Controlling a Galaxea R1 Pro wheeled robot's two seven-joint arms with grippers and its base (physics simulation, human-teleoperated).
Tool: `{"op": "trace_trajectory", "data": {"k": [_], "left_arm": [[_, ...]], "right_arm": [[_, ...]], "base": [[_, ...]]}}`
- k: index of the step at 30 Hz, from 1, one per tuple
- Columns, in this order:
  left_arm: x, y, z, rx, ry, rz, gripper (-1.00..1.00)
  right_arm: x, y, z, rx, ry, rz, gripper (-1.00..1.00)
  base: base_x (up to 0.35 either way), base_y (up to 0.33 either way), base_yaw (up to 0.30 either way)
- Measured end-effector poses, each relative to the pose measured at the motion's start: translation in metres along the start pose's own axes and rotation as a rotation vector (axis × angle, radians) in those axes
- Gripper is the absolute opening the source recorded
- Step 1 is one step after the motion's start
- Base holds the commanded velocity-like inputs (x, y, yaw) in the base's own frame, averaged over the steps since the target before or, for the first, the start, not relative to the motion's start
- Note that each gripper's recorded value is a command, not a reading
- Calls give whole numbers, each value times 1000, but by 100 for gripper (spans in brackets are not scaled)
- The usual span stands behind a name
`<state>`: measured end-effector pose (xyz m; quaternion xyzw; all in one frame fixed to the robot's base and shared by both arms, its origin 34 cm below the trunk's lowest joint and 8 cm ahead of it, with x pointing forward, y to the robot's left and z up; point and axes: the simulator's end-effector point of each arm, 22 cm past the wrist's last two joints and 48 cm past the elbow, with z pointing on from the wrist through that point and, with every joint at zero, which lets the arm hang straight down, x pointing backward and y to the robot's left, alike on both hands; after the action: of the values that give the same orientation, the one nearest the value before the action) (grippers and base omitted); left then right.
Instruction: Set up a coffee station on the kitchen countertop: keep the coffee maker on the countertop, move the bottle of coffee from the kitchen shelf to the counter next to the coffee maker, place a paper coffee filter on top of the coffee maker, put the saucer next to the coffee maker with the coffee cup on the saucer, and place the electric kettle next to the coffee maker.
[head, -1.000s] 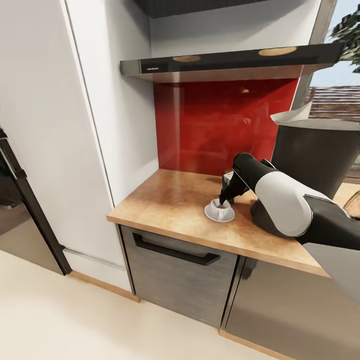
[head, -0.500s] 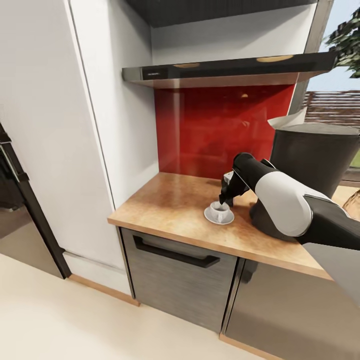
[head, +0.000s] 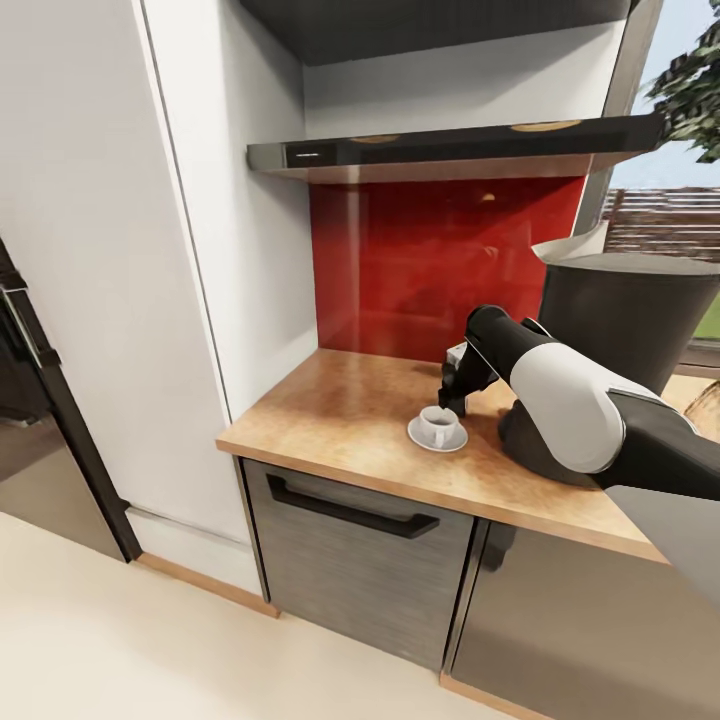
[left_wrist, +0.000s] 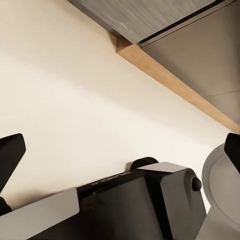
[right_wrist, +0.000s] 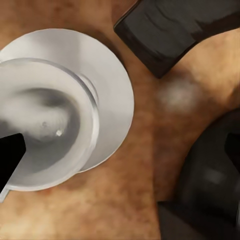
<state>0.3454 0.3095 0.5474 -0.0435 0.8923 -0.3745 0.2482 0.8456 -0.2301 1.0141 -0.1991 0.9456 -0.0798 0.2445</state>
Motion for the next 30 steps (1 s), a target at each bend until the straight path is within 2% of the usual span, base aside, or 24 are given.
{"op": "trace_trajectory", "data": {"k": [8, 30], "left_arm": [[0, 0, 0, 0, 0, 0, 100], [0, -1, 1, 2, 0, 1, 100]], "right_arm": [[0, 0, 0, 0, -1, 0, 100], [0, 0, 0, -2, -1, 1, 100]], "base": [[-6, 0, 0], [-166, 0, 0]]}}
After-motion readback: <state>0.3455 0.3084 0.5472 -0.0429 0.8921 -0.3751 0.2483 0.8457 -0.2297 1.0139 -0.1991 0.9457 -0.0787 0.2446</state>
